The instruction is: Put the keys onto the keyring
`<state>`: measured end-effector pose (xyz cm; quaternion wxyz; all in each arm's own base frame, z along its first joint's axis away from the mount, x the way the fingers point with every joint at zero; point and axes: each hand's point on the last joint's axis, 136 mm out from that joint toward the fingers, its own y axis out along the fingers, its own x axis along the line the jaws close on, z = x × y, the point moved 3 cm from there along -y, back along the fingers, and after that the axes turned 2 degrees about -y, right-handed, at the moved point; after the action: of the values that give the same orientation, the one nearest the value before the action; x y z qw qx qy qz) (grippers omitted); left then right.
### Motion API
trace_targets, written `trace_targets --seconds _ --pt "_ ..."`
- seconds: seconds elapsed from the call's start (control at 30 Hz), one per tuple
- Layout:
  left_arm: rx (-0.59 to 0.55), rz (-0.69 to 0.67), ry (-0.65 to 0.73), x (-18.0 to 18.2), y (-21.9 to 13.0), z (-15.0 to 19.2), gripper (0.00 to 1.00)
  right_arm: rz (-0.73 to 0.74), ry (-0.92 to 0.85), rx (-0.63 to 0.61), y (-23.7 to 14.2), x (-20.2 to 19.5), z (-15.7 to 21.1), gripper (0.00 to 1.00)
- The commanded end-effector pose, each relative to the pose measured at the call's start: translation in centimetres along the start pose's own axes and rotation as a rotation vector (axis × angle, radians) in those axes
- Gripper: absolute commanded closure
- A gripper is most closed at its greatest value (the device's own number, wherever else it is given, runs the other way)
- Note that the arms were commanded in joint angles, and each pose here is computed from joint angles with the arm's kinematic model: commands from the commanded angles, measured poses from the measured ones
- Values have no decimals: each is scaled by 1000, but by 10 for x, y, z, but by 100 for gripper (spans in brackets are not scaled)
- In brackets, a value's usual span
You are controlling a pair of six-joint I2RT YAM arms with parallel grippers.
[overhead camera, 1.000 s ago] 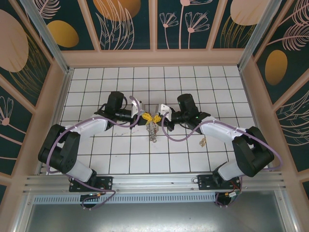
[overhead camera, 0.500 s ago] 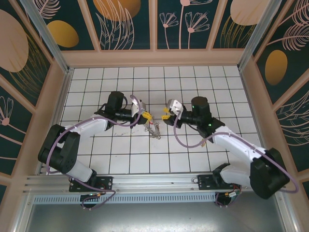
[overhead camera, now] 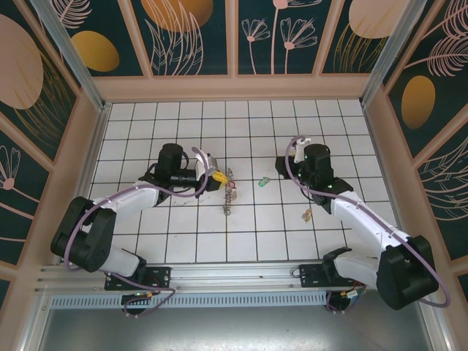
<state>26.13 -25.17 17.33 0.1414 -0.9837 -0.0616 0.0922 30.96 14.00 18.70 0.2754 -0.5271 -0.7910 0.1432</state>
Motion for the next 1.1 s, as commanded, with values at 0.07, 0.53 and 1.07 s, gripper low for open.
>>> trace_targets --seconds 0.07,0.53,1.07 --pt "-66 8 52 -10 -6 -18 100 192 280 157 3 -50 33 64" --pt "-67 -9 24 -11 -7 -13 100 68 101 452 81 -27 57 68" --pt "-70 -20 10 -10 -8 -11 100 42 -114 636 126 6 81 68"
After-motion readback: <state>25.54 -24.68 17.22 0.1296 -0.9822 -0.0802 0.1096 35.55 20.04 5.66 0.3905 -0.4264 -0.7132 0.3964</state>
